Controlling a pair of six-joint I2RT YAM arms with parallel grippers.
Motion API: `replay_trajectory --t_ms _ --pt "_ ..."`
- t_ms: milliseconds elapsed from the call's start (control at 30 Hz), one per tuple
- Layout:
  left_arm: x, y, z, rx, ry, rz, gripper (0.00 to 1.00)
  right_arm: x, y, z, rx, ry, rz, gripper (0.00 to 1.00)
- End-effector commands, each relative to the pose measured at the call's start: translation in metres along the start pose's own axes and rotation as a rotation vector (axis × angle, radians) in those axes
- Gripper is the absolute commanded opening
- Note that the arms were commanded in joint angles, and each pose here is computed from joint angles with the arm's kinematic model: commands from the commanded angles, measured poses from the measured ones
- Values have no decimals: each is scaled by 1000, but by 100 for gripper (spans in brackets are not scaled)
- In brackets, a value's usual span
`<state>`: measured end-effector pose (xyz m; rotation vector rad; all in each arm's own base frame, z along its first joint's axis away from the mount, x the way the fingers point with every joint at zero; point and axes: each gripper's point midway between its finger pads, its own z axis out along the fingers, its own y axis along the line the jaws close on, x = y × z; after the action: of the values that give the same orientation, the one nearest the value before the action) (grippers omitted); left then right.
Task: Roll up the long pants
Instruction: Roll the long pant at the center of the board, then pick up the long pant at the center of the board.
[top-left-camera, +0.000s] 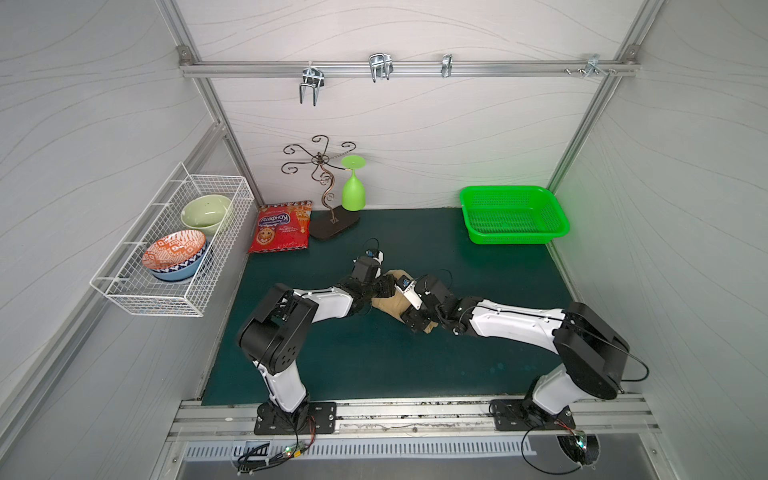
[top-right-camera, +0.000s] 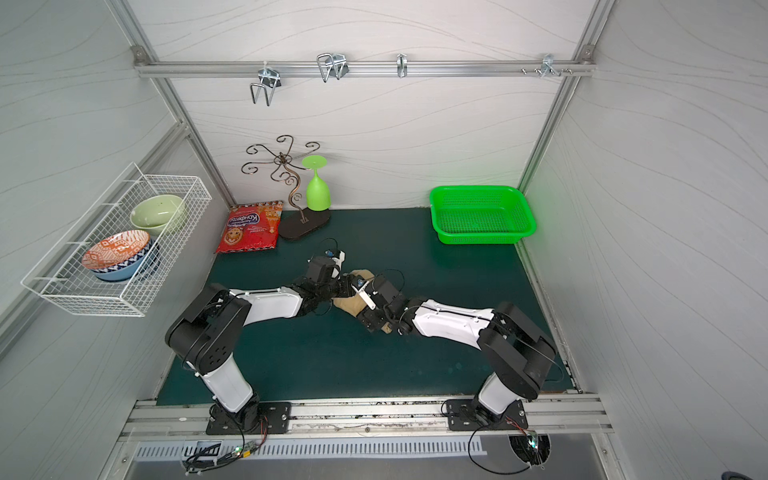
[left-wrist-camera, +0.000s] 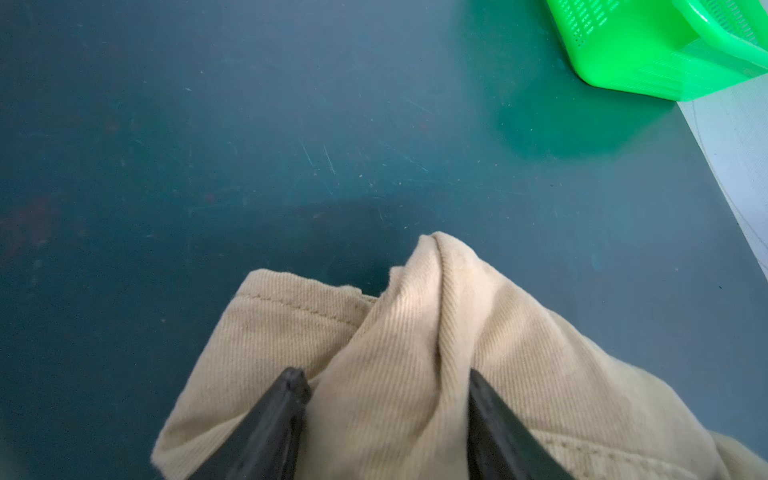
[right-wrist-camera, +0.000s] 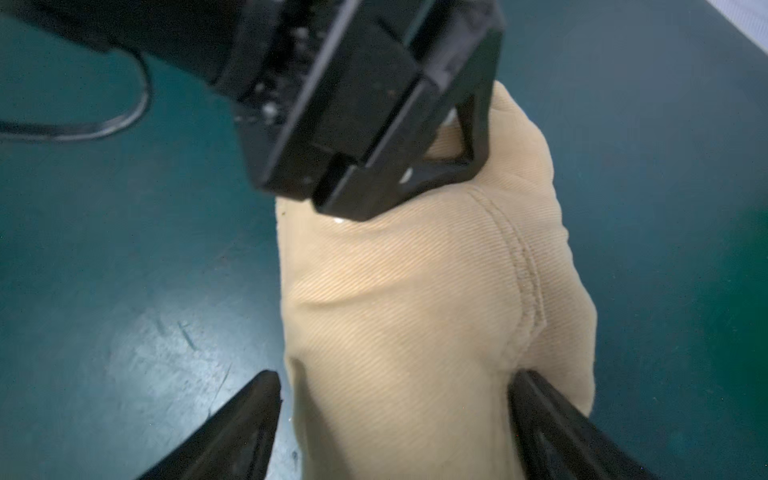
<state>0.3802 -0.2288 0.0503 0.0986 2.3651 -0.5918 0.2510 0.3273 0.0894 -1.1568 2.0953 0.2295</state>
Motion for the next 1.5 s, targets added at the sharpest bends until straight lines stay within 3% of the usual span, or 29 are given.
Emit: replay_trajectory --t_ms 0,133,300,567,767,833,933,1067,1333,1433,1467 --pt "57 29 3 -106 200 9 63 17 -6 -11 111 106 -159 93" --pt "57 28 3 -100 201 7 63 17 -19 3 228 165 -271 96" --pt "58 28 5 -98 209 6 63 26 -23 28 247 231 -326 98" --pt "55 26 2 -93 201 5 64 61 -16 69 127 363 -245 96" --pt "46 24 -7 -98 174 17 64 94 -3 80 30 508 -136 87" --pt "44 23 -9 -98 170 20 64 104 0 82 5 528 -89 81" --pt "39 21 -13 -90 157 21 64 120 -1 86 -18 580 -11 62" --pt "26 17 -22 -71 119 13 67 132 -1 88 -35 614 55 48" --pt "-13 21 -49 28 -3 -112 97 148 5 88 -80 649 128 21" --pt "-28 25 -70 77 -61 -180 99 154 5 89 -83 667 160 0" --pt "-34 25 -79 83 -85 -193 98 155 4 88 -85 664 169 0"
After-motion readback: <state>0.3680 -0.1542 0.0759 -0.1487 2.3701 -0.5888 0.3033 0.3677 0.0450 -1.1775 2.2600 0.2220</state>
